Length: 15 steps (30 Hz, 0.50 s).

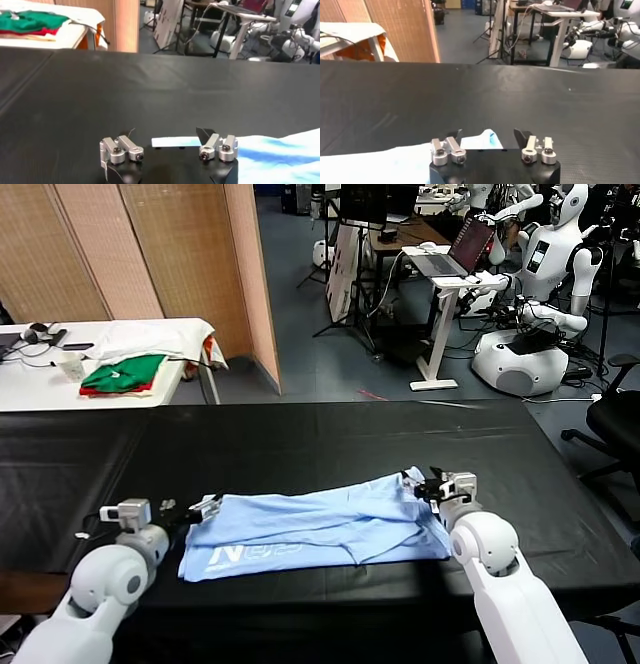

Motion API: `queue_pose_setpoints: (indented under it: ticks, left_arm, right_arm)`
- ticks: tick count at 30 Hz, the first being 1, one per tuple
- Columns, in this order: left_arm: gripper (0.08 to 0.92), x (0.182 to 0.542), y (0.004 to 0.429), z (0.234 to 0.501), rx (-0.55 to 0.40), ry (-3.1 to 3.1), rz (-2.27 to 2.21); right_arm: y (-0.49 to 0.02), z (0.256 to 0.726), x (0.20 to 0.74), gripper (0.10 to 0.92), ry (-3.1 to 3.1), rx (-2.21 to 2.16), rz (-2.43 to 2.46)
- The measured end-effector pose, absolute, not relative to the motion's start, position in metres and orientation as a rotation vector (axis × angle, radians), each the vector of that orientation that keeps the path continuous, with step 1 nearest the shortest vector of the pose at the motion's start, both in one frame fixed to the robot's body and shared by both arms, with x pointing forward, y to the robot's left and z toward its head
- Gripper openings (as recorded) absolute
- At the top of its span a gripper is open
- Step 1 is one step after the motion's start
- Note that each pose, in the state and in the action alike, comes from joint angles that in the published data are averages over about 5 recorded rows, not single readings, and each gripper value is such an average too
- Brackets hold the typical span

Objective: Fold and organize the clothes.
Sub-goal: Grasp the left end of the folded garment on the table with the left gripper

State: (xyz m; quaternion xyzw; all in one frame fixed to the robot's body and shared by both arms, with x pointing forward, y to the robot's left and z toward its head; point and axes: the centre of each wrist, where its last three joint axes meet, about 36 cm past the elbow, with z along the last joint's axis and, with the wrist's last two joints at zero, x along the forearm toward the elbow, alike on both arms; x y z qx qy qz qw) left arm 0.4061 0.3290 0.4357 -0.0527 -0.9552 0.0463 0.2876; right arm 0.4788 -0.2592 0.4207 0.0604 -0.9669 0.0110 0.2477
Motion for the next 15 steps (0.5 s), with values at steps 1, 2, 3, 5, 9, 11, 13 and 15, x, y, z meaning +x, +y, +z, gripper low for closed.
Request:
queue_pose_setpoints:
  ticks: [1, 2, 3, 5, 9, 11, 13, 15]
  left_arm:
    - [0.525, 0.407, 0.329, 0.434, -0.137, -2.547, 0.124]
    - [0.497, 0.408, 0.329, 0.432, -0.133, -2.543, 0.125]
    - [0.456, 0.409, 0.33, 0.431, -0.129, -2.539, 0.126]
    - [0.384, 0.41, 0.331, 0.428, -0.121, -2.533, 0.128]
    - [0.202, 0.411, 0.333, 0.425, -0.113, -2.526, 0.128]
    - [0.162, 0.412, 0.334, 0.425, -0.11, -2.528, 0.124]
    - [0.144, 0.413, 0.335, 0.424, -0.106, -2.534, 0.117]
    - [0.146, 0.414, 0.335, 0.424, -0.105, -2.543, 0.109]
  right_arm:
    - [-0.259, 0.42, 0.479, 0.766, -2.633, 0.165, 0.03]
    - [-0.258, 0.419, 0.479, 0.762, -2.631, 0.165, 0.031]
    - [-0.258, 0.418, 0.479, 0.757, -2.628, 0.164, 0.032]
    - [-0.257, 0.417, 0.479, 0.728, -2.622, 0.163, 0.033]
    - [-0.257, 0.414, 0.48, 0.577, -2.619, 0.15, 0.032]
    - [-0.257, 0.413, 0.48, 0.446, -2.629, 0.133, 0.028]
    - [-0.257, 0.412, 0.48, 0.332, -2.641, 0.112, 0.026]
    - [-0.257, 0.409, 0.479, 0.214, -2.656, 0.088, 0.028]
